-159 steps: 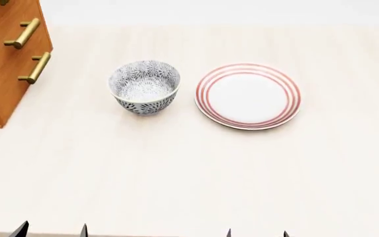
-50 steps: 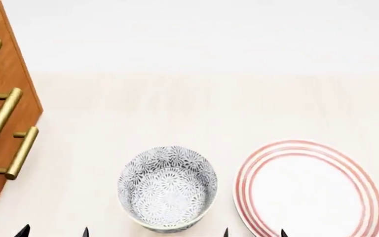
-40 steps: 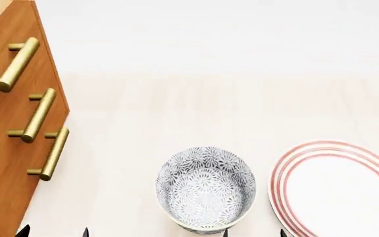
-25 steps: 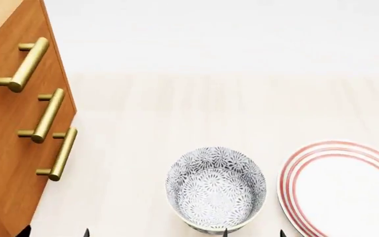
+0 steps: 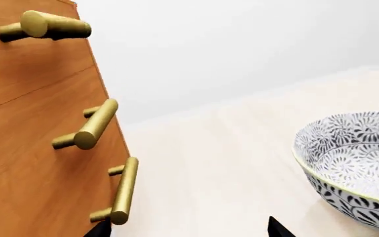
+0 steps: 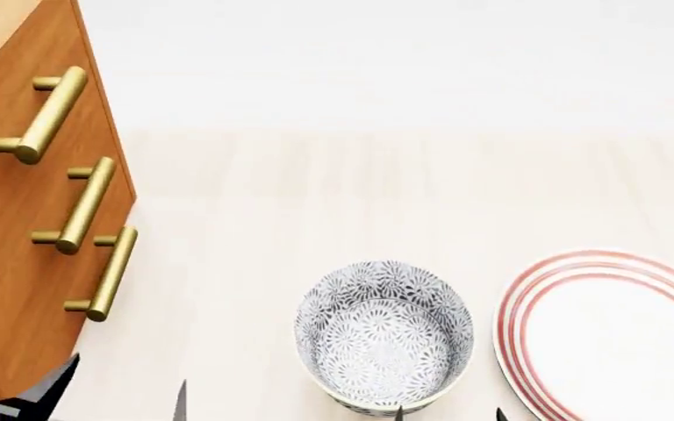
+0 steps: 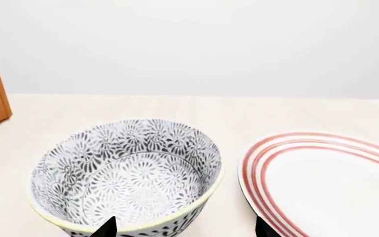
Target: Open the top drawer of the cabinet.
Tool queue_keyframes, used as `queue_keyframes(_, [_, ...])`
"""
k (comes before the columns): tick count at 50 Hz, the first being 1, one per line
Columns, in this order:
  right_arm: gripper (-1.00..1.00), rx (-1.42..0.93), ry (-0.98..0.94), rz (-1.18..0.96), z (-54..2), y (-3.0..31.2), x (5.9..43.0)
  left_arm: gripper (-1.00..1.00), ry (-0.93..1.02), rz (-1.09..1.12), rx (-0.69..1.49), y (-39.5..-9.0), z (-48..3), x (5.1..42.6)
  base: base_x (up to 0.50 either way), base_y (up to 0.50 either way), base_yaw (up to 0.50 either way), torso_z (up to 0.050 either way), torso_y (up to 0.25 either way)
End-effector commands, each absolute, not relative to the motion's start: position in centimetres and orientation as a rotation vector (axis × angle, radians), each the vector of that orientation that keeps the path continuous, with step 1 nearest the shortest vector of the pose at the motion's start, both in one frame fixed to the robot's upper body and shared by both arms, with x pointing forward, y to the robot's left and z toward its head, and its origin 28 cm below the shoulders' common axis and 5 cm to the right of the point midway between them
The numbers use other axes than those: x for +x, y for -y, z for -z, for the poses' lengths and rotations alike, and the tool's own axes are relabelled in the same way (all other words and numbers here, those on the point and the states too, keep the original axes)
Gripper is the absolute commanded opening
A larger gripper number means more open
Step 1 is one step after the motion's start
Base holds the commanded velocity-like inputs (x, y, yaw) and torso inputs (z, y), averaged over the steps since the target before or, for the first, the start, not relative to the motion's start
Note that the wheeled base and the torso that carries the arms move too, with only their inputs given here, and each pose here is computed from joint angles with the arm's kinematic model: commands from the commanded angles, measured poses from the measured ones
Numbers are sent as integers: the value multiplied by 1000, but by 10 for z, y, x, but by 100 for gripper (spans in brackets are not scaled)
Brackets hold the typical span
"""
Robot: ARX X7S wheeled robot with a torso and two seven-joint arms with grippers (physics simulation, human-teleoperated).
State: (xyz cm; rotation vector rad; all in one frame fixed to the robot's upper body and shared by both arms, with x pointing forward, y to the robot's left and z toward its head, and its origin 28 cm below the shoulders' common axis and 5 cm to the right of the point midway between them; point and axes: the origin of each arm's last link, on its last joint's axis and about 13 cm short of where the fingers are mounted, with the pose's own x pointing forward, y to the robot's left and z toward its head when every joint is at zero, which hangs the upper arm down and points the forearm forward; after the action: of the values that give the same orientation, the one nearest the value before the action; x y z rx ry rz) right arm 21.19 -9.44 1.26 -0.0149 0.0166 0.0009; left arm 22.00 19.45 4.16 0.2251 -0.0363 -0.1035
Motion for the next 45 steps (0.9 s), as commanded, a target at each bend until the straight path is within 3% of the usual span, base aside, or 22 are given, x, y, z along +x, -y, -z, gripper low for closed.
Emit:
queue_keyframes(1, [100, -16, -14, -7, -13, 94, 211, 100, 94, 96, 496, -192, -68, 234, 0, 0, 0, 0, 0])
queue_keyframes(14, [100, -18, -9, -2, -14, 94, 212, 100, 204, 18, 673, -191, -104, 254, 0, 0, 0, 0, 0])
queue_keyframes(45, [100, -4, -22, 5, -13, 95, 213, 100, 327, 12, 1096, -191, -134, 278, 0, 0, 0, 0, 0])
